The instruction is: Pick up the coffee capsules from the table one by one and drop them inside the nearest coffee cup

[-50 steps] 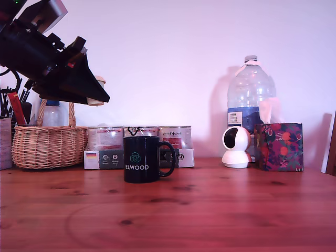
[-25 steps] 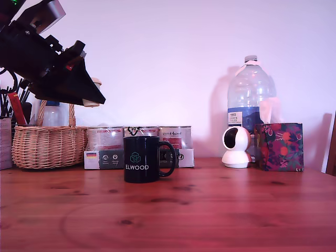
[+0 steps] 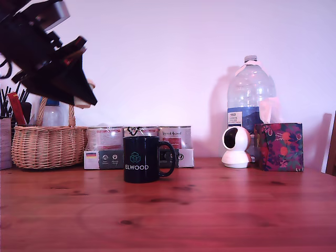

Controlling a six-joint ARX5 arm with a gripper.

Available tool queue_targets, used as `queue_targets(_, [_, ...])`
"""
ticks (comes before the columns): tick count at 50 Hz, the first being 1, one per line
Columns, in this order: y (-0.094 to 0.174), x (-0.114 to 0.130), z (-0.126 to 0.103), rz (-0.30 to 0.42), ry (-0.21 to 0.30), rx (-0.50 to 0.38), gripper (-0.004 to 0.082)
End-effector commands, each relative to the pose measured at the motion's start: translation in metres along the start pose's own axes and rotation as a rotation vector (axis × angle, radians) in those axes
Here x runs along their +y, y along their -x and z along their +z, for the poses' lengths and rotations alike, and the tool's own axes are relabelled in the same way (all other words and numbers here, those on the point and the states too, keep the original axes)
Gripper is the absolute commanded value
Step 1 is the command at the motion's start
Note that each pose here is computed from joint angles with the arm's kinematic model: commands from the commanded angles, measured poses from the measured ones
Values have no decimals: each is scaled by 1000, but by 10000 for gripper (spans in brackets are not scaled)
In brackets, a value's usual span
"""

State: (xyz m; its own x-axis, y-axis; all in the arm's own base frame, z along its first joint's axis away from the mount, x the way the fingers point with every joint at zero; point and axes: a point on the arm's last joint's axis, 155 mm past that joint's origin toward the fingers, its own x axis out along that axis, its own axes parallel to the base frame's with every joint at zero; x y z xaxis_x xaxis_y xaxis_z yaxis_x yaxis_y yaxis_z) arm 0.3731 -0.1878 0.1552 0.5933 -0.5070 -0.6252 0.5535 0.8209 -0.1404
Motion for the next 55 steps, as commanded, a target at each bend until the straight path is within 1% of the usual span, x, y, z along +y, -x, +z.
queue_targets(1, [-12, 2, -2, -3, 5, 35, 145])
queue_targets(10, [-30, 7, 15, -5, 5, 67, 145])
queue_targets(21, [-48, 11, 37, -9, -14, 97, 145])
queue_targets(27, [-55, 13, 48, 2, -23, 108, 145])
queue_targets(36, [-67, 12, 60, -4, -41, 138, 146])
queue_targets(46, [-84, 12, 67, -12, -42, 175, 146])
queue_targets(55, [-102, 18, 65, -11, -42, 222, 146])
